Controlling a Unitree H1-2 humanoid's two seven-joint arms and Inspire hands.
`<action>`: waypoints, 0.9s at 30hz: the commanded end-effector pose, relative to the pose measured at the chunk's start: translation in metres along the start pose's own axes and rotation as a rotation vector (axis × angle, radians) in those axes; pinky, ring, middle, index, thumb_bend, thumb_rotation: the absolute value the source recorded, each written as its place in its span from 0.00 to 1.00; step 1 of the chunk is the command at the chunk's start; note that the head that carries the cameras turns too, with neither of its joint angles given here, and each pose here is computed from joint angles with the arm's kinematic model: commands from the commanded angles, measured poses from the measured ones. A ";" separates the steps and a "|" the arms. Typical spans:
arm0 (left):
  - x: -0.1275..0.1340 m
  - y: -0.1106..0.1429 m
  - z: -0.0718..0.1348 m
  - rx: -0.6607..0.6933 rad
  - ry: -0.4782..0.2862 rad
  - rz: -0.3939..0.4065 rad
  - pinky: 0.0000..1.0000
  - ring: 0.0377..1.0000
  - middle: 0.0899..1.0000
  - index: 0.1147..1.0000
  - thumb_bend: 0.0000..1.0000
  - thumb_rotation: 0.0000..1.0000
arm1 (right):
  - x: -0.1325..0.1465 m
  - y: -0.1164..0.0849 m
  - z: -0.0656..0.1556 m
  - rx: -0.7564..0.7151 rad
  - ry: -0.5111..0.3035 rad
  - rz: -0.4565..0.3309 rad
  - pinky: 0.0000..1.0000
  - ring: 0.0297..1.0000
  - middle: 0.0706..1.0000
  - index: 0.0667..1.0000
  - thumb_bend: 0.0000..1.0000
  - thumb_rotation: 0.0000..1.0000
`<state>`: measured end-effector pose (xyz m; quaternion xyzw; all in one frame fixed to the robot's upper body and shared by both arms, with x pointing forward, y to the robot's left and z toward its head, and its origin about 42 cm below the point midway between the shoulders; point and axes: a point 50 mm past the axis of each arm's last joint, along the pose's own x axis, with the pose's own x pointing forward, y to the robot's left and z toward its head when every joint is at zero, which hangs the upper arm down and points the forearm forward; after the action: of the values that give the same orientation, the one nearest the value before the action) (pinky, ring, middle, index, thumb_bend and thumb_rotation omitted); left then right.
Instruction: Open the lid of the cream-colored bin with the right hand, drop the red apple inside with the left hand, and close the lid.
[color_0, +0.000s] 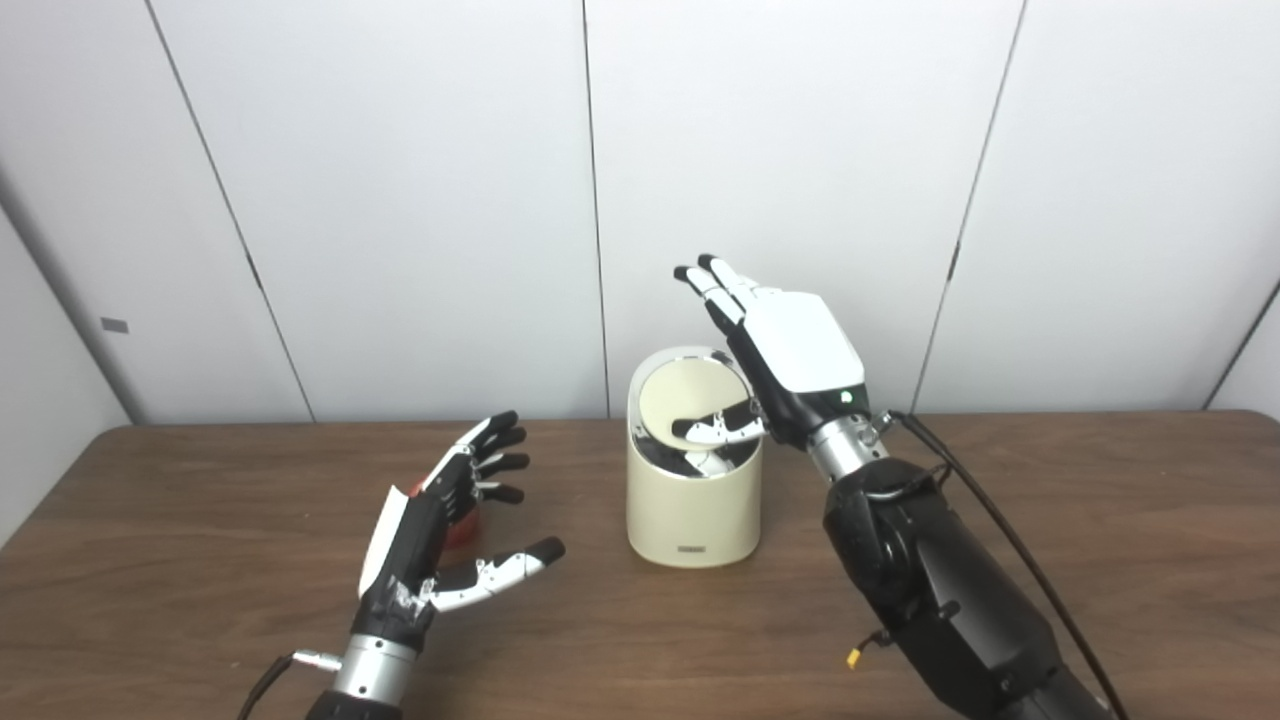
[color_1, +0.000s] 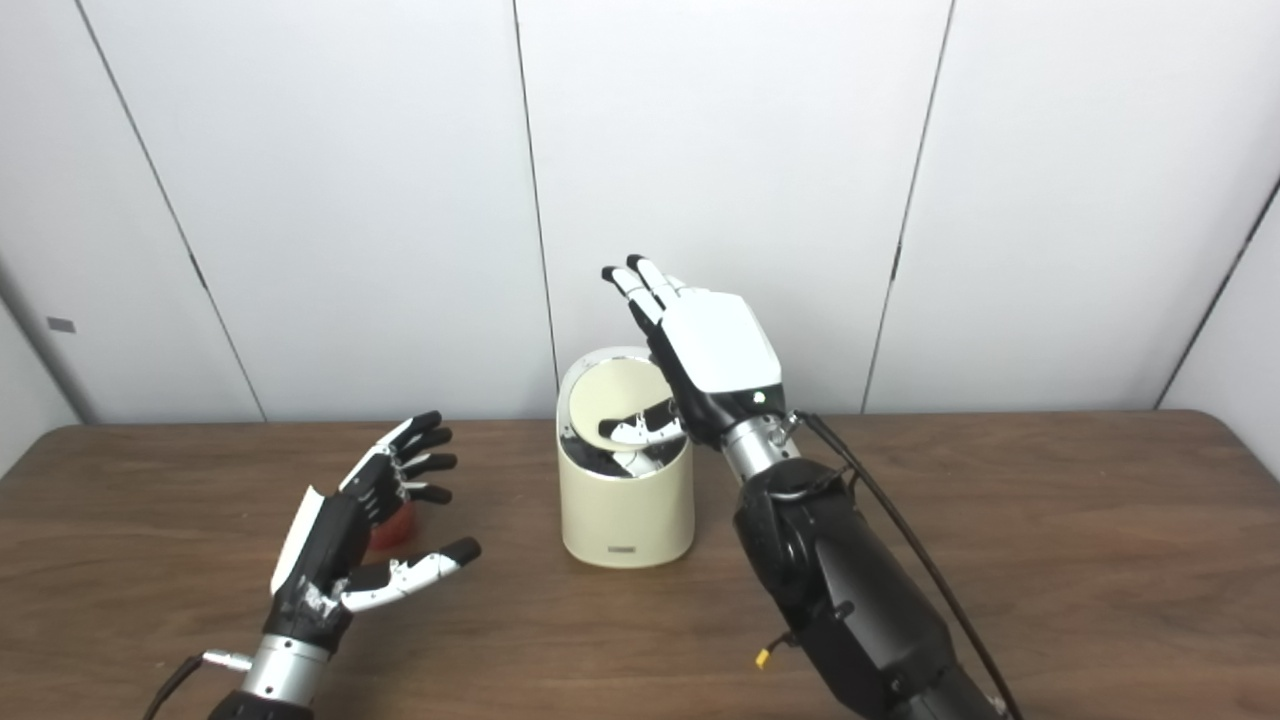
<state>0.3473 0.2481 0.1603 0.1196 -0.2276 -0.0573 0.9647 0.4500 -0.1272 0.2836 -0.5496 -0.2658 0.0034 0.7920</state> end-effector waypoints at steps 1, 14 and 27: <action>0.014 0.005 0.012 0.003 -0.065 0.011 0.65 0.78 0.84 0.89 0.75 0.13 | 0.006 -0.011 0.005 0.087 0.027 -0.023 0.84 0.89 0.94 0.88 0.92 0.30; 0.013 0.004 0.011 0.017 -0.061 0.003 0.65 0.77 0.85 0.89 0.74 0.13 | -0.013 -0.005 -0.002 0.421 0.132 -0.048 0.77 0.85 0.88 0.87 0.64 0.58; 0.012 0.006 0.011 0.015 -0.062 0.005 0.65 0.78 0.85 0.88 0.74 0.13 | -0.068 -0.011 -0.042 0.606 0.215 -0.179 0.67 0.81 0.87 0.86 0.57 0.58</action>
<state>0.3470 0.2486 0.1599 0.1226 -0.2268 -0.0586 0.9644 0.4079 -0.1838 0.2353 -0.2759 -0.1626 -0.0320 0.9468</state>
